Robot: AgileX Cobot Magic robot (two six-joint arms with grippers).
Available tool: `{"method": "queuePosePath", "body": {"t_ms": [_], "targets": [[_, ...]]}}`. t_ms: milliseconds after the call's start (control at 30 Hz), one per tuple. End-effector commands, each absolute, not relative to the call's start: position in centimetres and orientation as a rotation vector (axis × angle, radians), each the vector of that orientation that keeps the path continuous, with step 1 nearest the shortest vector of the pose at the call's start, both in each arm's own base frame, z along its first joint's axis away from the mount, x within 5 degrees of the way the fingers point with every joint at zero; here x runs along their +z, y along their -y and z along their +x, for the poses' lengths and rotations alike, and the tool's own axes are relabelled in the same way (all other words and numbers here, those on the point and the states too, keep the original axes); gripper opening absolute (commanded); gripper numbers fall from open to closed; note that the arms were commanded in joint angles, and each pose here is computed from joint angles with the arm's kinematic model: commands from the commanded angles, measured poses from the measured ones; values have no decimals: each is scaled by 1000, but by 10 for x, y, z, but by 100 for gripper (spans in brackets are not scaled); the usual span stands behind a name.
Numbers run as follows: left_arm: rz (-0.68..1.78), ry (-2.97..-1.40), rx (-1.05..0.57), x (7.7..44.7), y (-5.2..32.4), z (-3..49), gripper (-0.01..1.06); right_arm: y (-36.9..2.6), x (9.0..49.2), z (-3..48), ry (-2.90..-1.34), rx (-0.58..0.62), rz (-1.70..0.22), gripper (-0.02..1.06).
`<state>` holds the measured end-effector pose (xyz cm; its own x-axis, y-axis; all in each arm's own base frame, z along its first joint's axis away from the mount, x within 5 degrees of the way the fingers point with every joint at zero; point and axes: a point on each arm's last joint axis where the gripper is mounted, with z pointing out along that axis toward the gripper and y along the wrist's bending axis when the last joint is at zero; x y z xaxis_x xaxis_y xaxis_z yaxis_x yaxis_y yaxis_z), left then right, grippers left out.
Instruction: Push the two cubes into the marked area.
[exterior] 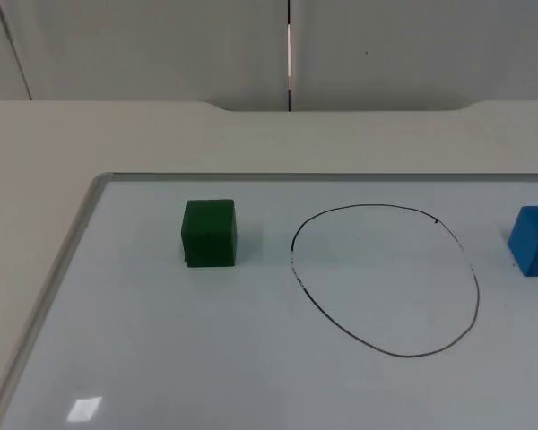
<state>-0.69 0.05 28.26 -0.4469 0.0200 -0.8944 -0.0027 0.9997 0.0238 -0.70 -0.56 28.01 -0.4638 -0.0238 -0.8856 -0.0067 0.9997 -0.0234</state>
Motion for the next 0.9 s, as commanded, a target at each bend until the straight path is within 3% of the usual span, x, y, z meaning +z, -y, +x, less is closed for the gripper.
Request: {"method": "queuePosePath", "body": {"t_ms": [0, 233, 467, 867], "targets": [[6, -1999, 32, 293, -1, -7, 105, 6, 280, -7, -2044, -29, -15, 105], [11, -2017, 33, 310, -1, 13, 105, 6, 280, -7, -2044, -29, -15, 105], [4, -2028, -37, 320, 3, 40, 97, 6, 280, -7, -2044, -29, -15, 105], [43, -2033, -102, 323, 8, 69, 96, 6, 280, -7, -2044, -29, -15, 105]]}}
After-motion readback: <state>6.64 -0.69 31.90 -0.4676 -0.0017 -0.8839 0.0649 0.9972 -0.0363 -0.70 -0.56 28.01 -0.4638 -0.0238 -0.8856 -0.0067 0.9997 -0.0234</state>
